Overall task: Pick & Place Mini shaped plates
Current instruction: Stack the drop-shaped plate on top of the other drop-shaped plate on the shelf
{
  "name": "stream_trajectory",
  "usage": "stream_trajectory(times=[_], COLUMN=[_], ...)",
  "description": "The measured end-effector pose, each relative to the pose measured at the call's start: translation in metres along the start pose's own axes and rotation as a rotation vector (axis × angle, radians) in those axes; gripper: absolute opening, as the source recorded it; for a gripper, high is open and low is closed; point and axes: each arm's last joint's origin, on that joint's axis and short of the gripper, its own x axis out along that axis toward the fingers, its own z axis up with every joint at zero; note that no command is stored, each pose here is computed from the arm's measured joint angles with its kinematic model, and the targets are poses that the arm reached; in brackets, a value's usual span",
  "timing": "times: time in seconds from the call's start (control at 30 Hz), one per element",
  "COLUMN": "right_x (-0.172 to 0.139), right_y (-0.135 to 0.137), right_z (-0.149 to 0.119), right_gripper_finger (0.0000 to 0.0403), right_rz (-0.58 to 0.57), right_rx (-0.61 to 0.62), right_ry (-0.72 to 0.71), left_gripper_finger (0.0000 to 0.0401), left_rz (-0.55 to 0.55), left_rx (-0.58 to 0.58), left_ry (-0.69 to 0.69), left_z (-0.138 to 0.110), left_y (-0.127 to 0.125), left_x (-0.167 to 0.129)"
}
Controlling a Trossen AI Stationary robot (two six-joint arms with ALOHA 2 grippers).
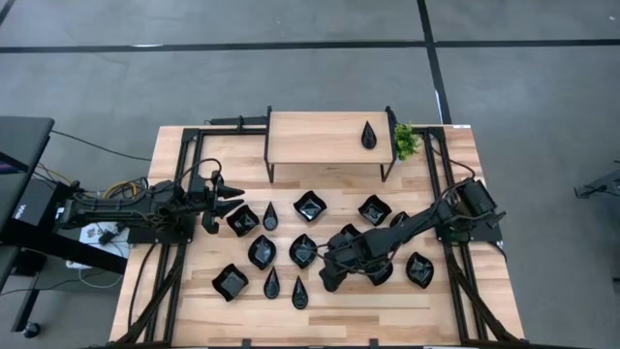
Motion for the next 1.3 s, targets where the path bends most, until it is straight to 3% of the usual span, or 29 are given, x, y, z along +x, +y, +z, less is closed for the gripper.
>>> stream_trajectory(times=[0.4, 1.3], right_x=[0.0036, 0.0037], right_y=[0.0001, -0.0009], right_z=[0.0026, 0.0030], right_gripper_finger=[0.0131, 0.0029], right_rz=[0.005, -0.004], right_rx=[0.006, 0.008], right_ry=[-0.004, -0.010], left_gripper_finger=[0.0138, 0.0138], left_rz=[0.000, 0.000], left_rx=[0.000, 0.000], left_ry=[0.000, 0.000], left_z=[0.0001, 0.0001], left_y=[-0.0001, 0.0000], left_x=[0.0000, 0.0000])
